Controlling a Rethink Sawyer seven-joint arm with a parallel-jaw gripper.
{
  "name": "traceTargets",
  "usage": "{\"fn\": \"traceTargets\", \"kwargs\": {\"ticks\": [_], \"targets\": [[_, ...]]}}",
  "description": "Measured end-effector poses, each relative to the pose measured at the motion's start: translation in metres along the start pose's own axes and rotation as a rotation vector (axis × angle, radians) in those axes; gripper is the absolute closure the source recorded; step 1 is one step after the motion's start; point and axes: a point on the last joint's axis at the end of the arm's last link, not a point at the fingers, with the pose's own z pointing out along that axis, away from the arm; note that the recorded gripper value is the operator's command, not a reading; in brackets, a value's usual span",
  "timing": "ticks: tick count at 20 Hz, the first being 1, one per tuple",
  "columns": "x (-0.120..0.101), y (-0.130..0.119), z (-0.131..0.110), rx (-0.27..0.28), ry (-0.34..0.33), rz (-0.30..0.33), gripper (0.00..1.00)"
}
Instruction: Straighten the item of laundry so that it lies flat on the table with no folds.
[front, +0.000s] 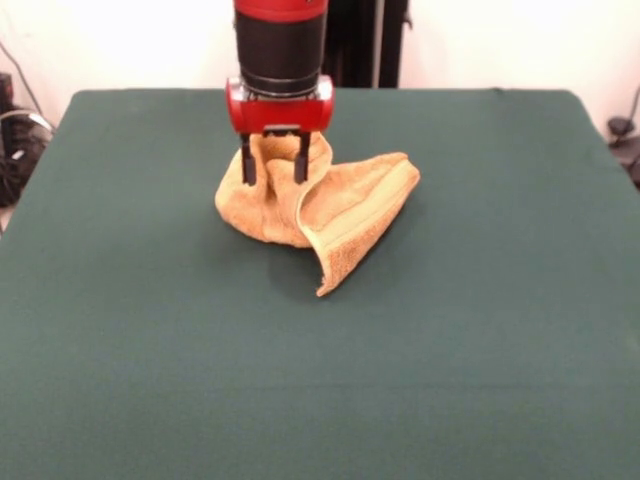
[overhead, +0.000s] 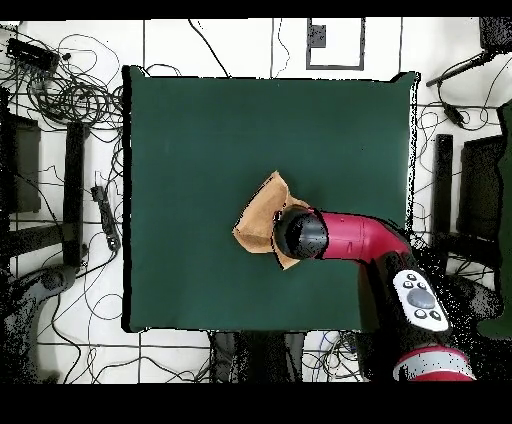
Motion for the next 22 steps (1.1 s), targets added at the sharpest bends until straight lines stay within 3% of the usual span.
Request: {"fn": "traceTargets", "kwargs": {"ticks": [11, 14, 22], "targets": [[-0.008, 0.035, -0.002, 0.011, -0.057, -0.063, 0.0], [-0.001, 0.056, -0.001, 0.002, -0.055, -0.093, 0.0], [0.01, 0.073, 0.004, -0.01, -0.041, -0.115, 0.0]]}}
